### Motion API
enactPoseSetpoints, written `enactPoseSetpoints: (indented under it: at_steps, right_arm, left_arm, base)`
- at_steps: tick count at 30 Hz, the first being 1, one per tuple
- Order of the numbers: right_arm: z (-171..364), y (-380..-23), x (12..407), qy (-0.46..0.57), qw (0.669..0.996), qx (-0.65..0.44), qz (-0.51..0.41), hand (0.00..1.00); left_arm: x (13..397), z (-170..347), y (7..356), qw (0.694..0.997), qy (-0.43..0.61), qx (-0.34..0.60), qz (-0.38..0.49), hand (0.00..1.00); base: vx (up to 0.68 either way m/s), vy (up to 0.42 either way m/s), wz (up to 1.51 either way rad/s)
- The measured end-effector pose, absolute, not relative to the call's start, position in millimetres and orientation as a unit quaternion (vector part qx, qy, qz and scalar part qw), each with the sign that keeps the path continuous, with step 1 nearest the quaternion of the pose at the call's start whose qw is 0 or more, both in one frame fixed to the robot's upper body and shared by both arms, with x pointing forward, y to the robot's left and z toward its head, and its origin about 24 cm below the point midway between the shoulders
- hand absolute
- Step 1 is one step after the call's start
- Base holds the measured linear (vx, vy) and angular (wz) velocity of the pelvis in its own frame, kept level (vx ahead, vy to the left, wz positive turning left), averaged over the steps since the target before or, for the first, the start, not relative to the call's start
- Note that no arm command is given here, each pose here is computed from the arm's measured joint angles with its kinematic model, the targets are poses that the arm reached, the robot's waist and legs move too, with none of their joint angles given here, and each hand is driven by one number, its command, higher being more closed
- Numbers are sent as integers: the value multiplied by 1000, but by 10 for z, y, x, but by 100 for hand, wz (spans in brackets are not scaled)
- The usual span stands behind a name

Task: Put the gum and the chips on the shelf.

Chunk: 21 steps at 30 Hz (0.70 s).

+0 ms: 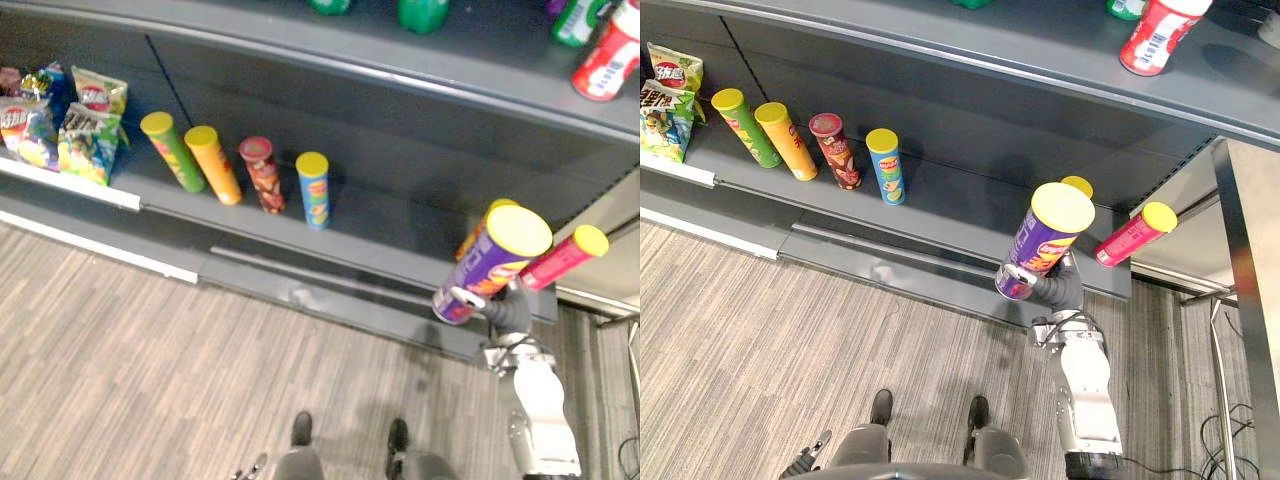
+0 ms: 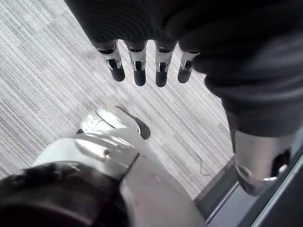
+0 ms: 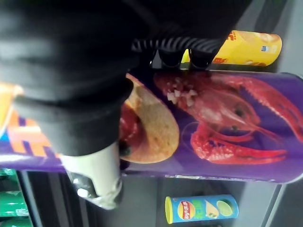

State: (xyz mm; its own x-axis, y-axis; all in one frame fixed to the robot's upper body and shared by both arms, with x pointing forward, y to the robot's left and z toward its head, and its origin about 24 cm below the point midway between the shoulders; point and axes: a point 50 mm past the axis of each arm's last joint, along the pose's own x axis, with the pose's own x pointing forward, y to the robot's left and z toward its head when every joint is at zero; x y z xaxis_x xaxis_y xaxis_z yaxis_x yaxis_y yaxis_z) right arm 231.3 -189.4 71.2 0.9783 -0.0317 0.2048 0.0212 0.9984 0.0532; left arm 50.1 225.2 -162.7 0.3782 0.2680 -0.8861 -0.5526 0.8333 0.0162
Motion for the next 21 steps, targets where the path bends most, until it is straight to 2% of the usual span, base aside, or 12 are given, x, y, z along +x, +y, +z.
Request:
enactPoseSetpoints:
  at_steps: [5,11,14,19,21]
  right_arm:
    - [633,-1896,2271,-88,995,34,-26,100]
    - [553,-1654,2364,-71,996,48,1,100]
    - [507,-1580,2467,-59,997,47,0,100]
    - [688,-1524,2778,-88,996,26,-20,100]
    - [875,-1507,2990,-115,993,20,-33,100]
  left_arm:
    - [593,-1608,2283,824,492,-128,248,0]
    - [575,-1609,2293,824,501,-105,244,0]
    - [682,-1599,2251,833,495,-96,229,0]
    - [1056,-1490,2161,870,449,-74,192,0]
    - [1335,-1372,2062,898,404,-67,158,0]
  base:
    - [45,19,35]
    - [-59,9,-7]
    - [-110,9,1]
    - [-58,21,19]
    - [-49,39,28]
